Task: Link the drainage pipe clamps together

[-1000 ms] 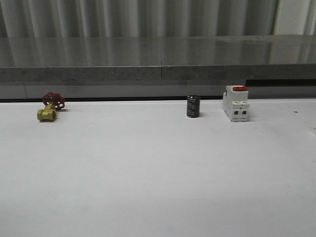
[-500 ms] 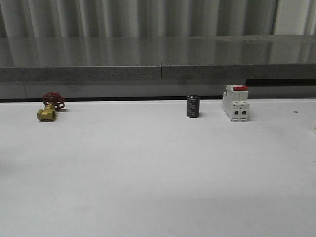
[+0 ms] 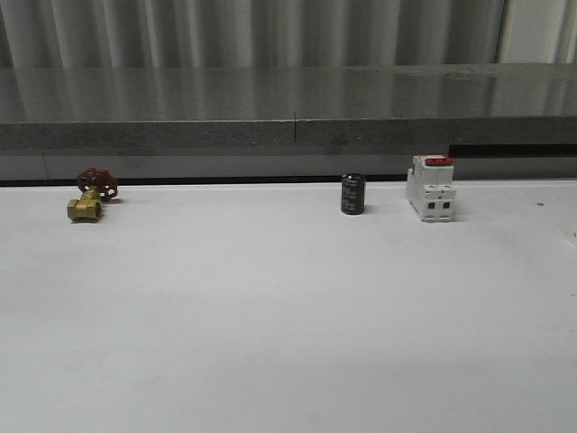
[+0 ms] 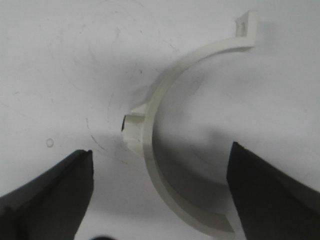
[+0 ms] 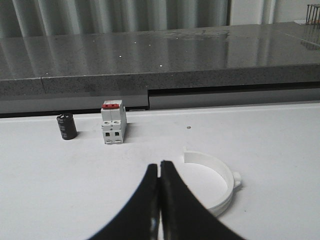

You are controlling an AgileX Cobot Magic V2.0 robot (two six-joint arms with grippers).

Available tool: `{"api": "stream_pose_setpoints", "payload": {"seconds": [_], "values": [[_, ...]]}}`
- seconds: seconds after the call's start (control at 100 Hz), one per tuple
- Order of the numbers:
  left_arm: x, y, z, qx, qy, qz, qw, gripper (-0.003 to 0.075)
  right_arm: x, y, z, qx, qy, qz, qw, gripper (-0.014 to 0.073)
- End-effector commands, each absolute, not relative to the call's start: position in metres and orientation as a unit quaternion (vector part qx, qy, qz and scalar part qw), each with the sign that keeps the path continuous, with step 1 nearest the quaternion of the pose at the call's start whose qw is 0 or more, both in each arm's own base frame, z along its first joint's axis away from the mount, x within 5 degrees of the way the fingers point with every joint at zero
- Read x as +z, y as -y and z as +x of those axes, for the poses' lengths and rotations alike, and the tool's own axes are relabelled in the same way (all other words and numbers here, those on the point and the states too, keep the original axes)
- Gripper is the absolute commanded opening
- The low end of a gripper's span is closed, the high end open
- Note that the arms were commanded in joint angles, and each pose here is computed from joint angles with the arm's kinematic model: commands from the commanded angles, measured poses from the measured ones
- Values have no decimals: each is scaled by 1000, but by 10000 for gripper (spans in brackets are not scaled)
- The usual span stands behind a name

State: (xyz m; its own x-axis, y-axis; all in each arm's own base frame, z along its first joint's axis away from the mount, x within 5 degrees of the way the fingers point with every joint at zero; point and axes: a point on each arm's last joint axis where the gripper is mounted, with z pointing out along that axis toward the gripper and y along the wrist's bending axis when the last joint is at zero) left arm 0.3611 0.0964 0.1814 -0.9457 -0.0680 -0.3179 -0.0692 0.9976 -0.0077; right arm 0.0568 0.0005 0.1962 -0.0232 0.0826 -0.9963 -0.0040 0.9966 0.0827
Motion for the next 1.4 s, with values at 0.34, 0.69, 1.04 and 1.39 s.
{"api": "stream_pose_setpoints", "payload": {"seconds": [0.34, 0.69, 1.04, 1.39], "values": [[190, -104, 377, 31, -972, -27, 230, 543, 210, 0, 54, 30, -672, 24, 739, -67], [185, -106, 382, 37, -972, -22, 232, 543, 210, 0, 54, 30, -672, 24, 739, -67], [174, -106, 383, 34, -975, -22, 219, 543, 210, 0, 54, 30, -672, 24, 739, -67], [171, -107, 384, 34, -975, -23, 218, 543, 210, 0, 54, 30, -672, 24, 739, -67]]}}
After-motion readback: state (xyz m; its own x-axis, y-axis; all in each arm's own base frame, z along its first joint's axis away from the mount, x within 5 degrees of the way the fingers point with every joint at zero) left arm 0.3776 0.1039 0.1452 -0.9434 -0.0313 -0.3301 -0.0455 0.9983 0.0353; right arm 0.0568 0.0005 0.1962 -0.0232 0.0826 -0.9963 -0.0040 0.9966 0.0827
